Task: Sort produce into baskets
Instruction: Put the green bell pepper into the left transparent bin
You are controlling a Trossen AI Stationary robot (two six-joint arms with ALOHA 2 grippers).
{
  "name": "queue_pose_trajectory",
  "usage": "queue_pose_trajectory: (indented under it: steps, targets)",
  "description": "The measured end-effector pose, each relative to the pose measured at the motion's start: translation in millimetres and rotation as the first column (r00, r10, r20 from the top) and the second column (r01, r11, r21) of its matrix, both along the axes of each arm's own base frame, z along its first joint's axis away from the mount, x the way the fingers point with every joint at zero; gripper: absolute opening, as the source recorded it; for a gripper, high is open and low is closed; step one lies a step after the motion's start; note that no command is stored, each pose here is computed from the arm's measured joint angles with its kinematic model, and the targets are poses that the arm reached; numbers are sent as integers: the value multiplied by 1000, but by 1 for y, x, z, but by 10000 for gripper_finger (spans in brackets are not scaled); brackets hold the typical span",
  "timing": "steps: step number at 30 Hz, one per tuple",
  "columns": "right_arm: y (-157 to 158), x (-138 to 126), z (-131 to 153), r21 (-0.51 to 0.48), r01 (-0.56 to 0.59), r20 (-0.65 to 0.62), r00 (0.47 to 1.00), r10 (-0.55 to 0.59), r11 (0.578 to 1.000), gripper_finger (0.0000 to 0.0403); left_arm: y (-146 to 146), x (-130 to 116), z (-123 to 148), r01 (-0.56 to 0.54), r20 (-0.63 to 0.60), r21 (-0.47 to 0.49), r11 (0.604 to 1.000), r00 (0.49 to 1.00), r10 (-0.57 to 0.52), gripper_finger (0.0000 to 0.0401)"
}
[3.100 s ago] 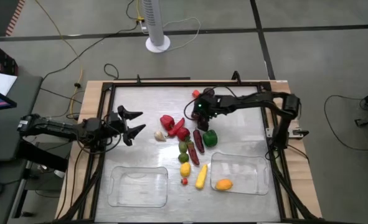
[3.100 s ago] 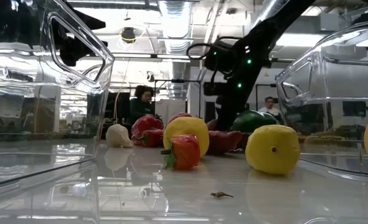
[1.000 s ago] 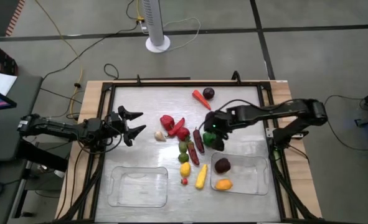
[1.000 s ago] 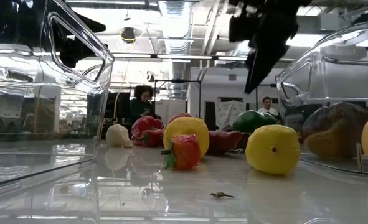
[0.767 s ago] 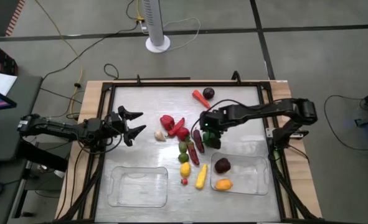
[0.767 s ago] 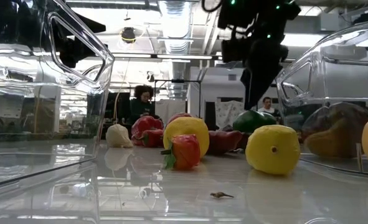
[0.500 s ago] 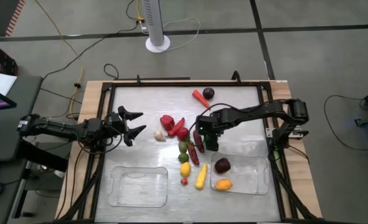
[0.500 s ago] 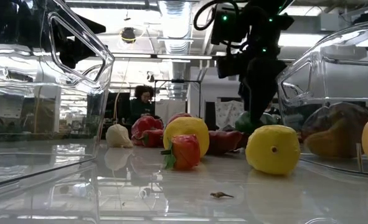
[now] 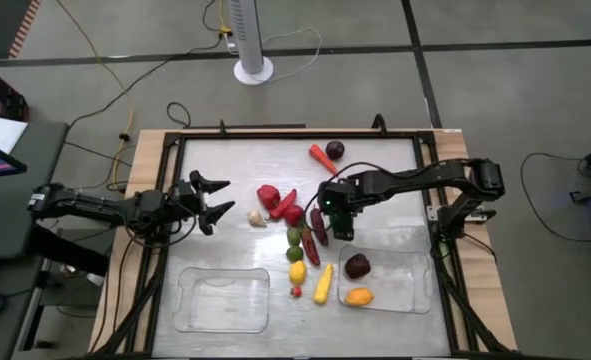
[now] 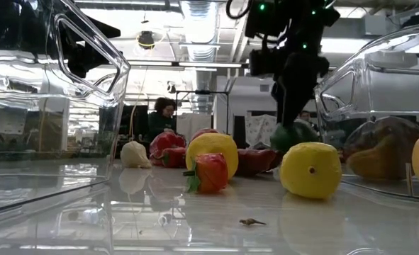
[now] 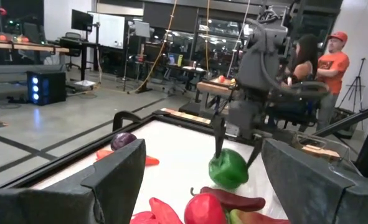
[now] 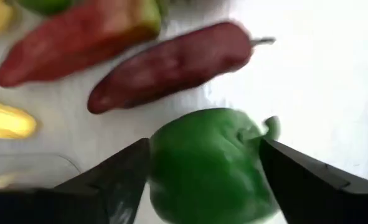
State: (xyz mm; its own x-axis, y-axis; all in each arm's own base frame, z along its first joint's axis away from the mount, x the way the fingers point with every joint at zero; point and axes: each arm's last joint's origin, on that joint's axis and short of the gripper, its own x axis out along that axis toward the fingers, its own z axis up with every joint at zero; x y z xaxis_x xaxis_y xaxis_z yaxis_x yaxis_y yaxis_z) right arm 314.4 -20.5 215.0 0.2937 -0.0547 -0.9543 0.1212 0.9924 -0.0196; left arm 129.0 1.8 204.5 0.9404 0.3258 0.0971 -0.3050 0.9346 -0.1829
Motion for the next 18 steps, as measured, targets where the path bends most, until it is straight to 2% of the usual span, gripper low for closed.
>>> queue_pose_trajectory:
  steps: [5,9,14,18]
  targets:
    - [-1,-1,4,-22,7,19,1000,-7,1000,260,0,0,0,0,0,-1,1000,1000,0,307]
    - [-3,0,12,-40,1,21,1000,0,999,235,0,0,0,0,6,-1,1000,1000,0,307]
    - [-3,2,37,-57,-19,-3,1000,19,998,243,0,0,0,1,5,-2,1000,1000,-1,307]
    - [7,-6,44,-89,-149,-114,984,139,985,265,0,0,-1,4,-2,-16,1000,1000,-4,307]
